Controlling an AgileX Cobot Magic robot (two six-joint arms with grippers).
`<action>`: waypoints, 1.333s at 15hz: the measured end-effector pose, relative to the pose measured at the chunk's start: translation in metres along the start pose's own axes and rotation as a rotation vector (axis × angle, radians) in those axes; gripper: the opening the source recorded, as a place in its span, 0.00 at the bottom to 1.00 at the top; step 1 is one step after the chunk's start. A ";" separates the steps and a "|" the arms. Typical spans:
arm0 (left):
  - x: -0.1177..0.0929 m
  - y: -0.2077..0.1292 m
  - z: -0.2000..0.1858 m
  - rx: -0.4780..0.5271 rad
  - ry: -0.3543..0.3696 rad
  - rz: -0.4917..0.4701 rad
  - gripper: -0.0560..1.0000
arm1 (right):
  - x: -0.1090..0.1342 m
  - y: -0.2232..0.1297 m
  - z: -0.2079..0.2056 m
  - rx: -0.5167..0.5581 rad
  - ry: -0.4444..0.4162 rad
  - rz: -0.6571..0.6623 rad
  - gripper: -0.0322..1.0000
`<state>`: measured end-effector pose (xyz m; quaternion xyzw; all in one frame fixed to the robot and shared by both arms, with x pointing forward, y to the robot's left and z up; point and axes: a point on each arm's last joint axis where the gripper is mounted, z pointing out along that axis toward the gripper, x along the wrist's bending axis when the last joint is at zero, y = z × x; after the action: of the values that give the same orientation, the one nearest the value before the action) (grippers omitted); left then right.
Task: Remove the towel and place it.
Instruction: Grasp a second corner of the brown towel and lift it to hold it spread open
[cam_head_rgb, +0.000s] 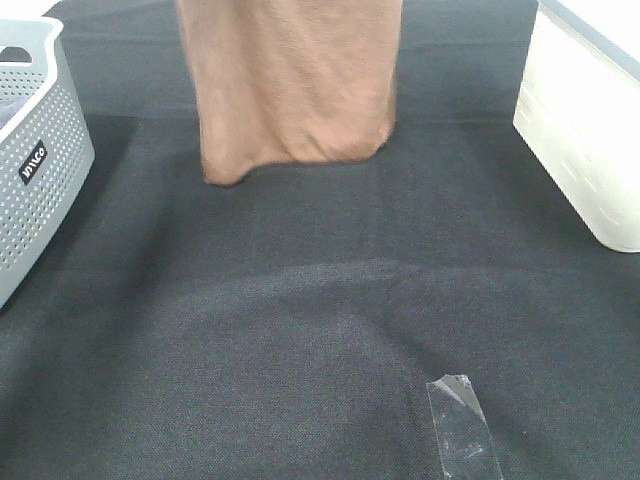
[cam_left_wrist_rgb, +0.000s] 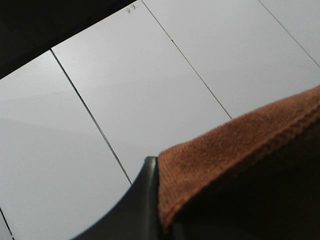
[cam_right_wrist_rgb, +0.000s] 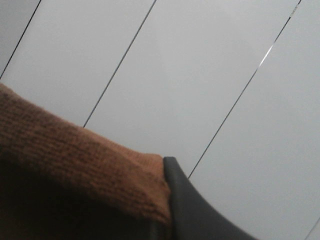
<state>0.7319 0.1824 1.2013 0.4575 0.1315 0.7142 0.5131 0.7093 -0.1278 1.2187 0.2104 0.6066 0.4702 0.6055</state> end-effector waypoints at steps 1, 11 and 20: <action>0.002 -0.001 0.008 -0.033 0.025 -0.017 0.05 | 0.000 -0.003 0.004 -0.013 -0.007 -0.001 0.03; -0.013 -0.029 0.030 0.045 -0.019 -0.028 0.05 | -0.017 -0.027 0.014 0.043 -0.049 0.079 0.03; -0.086 -0.059 -0.007 0.910 -0.388 -0.257 0.05 | 0.001 -0.069 -0.015 0.718 0.140 0.324 0.03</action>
<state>0.7673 0.1367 1.1140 0.7390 0.3865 0.4177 0.3606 0.7171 -0.1637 1.1585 0.4692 0.7311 0.3308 0.3687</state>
